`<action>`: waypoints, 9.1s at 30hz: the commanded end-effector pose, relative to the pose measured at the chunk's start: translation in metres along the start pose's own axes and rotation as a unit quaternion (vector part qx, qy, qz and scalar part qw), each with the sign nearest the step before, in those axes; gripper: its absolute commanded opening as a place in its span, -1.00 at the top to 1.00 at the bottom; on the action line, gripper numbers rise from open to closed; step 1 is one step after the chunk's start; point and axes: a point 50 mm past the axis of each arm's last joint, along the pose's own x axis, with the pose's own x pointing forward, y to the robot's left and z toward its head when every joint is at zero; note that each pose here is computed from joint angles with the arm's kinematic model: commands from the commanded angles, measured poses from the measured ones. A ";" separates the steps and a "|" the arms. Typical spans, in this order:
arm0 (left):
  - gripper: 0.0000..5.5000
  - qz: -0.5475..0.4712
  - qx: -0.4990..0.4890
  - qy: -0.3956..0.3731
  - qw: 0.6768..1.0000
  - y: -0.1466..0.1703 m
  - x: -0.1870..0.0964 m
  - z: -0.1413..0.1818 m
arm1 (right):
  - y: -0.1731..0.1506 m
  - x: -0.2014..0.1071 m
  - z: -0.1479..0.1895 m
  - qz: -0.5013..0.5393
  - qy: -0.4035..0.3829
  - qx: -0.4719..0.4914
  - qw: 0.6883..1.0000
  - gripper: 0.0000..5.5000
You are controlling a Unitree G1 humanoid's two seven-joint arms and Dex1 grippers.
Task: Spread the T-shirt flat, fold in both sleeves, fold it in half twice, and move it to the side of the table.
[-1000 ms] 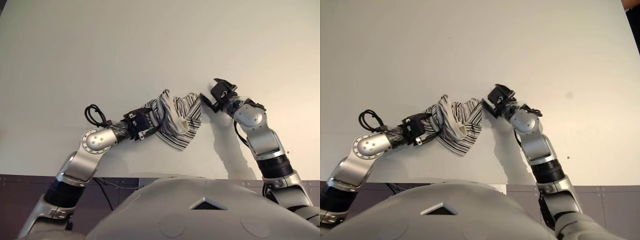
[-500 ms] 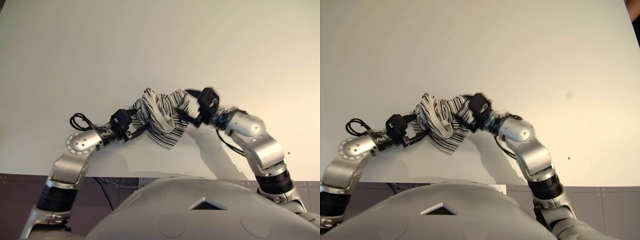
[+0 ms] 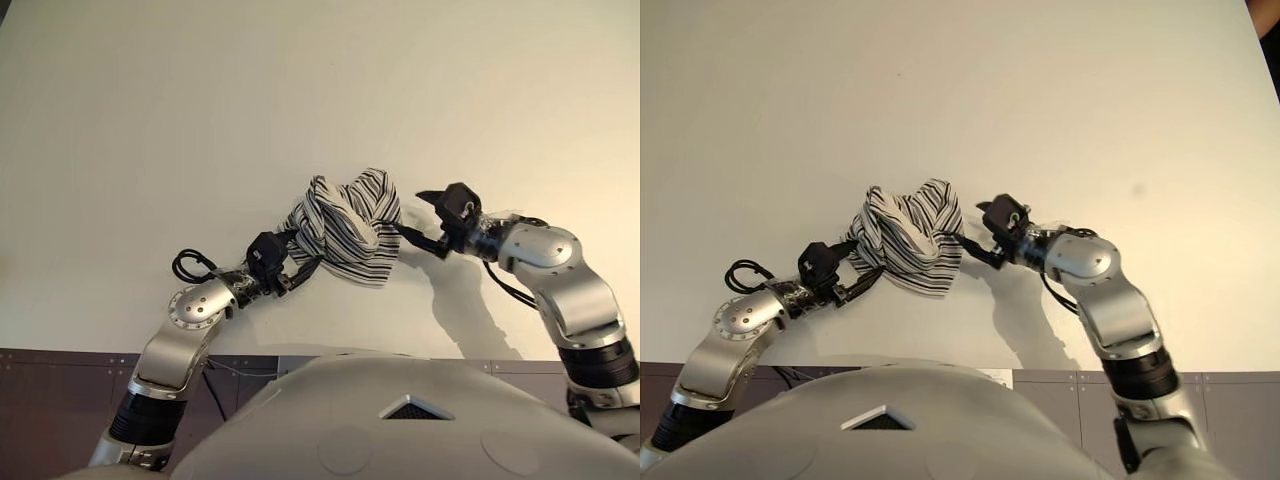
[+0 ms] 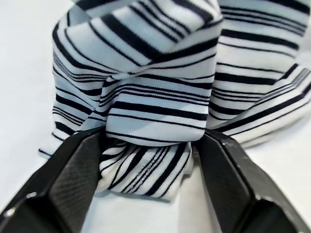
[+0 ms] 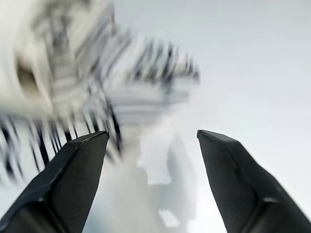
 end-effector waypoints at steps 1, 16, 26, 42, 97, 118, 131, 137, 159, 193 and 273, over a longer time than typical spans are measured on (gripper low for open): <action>-0.17 0.011 -0.026 0.055 0.998 0.004 -0.002 -0.020 | -0.001 0.024 -0.024 -0.034 0.055 -0.013 0.998 -0.22; -0.17 -0.034 -0.030 0.073 0.996 -0.002 -0.017 -0.020 | 0.028 0.022 0.006 -0.021 -0.017 -0.027 0.999 -0.22; -0.17 -0.120 -0.017 0.112 0.986 0.001 -0.045 -0.026 | -0.003 0.036 -0.026 -0.167 0.068 -0.030 0.983 -0.22; -0.17 -0.073 0.100 0.246 0.961 0.113 -0.099 -0.045 | -0.091 0.019 -0.052 -0.367 0.122 -0.052 0.921 -0.22; -0.17 0.259 -0.018 0.178 0.949 0.005 0.003 -0.040 | -0.064 -0.095 -0.081 -0.196 0.264 -0.078 0.941 -0.22; -0.17 0.155 0.169 0.158 0.960 0.063 -0.016 -0.016 | -0.003 0.015 -0.043 -0.112 0.071 -0.026 0.991 -0.22; -0.17 0.150 0.199 0.107 0.963 0.081 -0.004 0.005 | -0.019 0.034 -0.018 -0.142 0.024 -0.023 0.989 -0.22; -0.17 0.167 0.207 0.128 0.955 0.097 0.004 -0.002 | -0.055 -0.007 -0.053 -0.263 0.091 0.011 0.960 -0.22; -0.17 -0.042 0.386 0.209 0.898 0.113 -0.095 0.025 | 0.014 -0.043 0.006 0.018 -0.024 -0.347 0.937 -0.22; -0.17 -0.068 0.508 0.136 0.848 0.084 -0.069 -0.030 | -0.013 -0.006 -0.003 -0.045 0.020 -0.461 0.886 -0.22; 0.96 0.380 0.307 -0.311 0.815 0.203 0.015 0.308 | -0.207 -0.058 0.245 -0.562 -0.389 -0.133 0.718 0.95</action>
